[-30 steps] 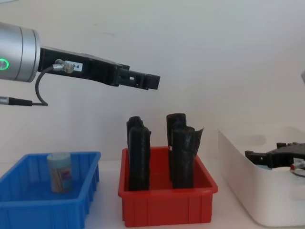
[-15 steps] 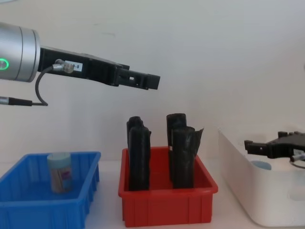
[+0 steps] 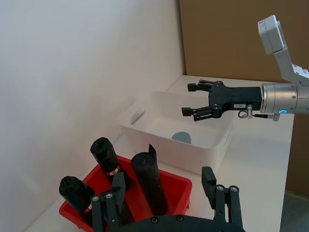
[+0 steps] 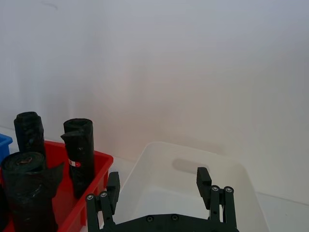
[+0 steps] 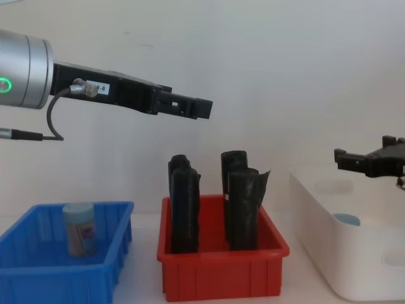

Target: Pick the cotton swabs from the blue box and place them into the white box.

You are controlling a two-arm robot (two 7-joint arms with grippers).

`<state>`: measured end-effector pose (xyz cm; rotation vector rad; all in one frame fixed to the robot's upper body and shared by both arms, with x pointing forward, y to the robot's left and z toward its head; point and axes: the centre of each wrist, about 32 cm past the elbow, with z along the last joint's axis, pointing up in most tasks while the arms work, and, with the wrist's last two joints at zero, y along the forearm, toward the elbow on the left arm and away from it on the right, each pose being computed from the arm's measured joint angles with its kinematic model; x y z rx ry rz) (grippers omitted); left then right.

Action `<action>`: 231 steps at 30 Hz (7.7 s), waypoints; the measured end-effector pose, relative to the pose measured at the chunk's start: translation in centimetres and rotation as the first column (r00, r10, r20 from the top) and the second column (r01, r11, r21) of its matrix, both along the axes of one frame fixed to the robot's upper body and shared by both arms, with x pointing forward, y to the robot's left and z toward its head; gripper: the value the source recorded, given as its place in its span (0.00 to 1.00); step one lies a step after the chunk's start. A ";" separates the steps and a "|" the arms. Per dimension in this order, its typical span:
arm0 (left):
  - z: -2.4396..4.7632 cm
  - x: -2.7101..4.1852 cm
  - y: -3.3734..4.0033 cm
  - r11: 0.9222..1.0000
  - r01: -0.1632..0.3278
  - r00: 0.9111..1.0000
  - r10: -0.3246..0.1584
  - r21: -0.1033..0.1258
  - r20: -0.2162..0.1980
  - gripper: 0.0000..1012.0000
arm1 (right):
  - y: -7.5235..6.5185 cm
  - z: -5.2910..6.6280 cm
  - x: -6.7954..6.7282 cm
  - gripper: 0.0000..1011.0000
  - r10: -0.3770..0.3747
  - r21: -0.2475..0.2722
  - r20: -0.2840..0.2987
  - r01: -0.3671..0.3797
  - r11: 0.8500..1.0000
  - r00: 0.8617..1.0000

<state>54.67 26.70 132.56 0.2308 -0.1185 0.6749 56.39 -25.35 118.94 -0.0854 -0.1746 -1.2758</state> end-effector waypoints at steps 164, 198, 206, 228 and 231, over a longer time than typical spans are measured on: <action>-12.11 -5.46 -6.86 0.907 -0.389 0.885 0.416 -0.159 0.210 0.99 | 8.2 -4.7 7.6 0.90 0.398 0.018 -0.121 -0.399 0.917 0.909; -12.11 -5.46 -6.86 0.907 -0.389 0.885 0.416 -0.159 0.210 0.99 | 7.7 -1.3 6.7 0.46 0.412 0.074 0.042 -0.414 0.907 0.910; -12.12 -5.46 -6.86 0.907 -0.389 0.885 0.416 -0.159 0.209 0.99 | 7.1 0.7 5.3 0.46 0.374 0.094 0.103 -0.384 0.919 0.922; -12.12 -5.46 -6.86 0.907 -0.389 0.885 0.416 -0.159 0.209 0.99 | 3.3 4.3 -0.2 0.46 0.125 0.114 0.136 -0.141 0.984 0.983; -12.12 -5.47 -6.86 0.907 -0.389 0.885 0.416 -0.159 0.209 0.99 | 2.8 4.4 -0.8 0.46 0.099 0.114 0.129 -0.114 0.987 0.987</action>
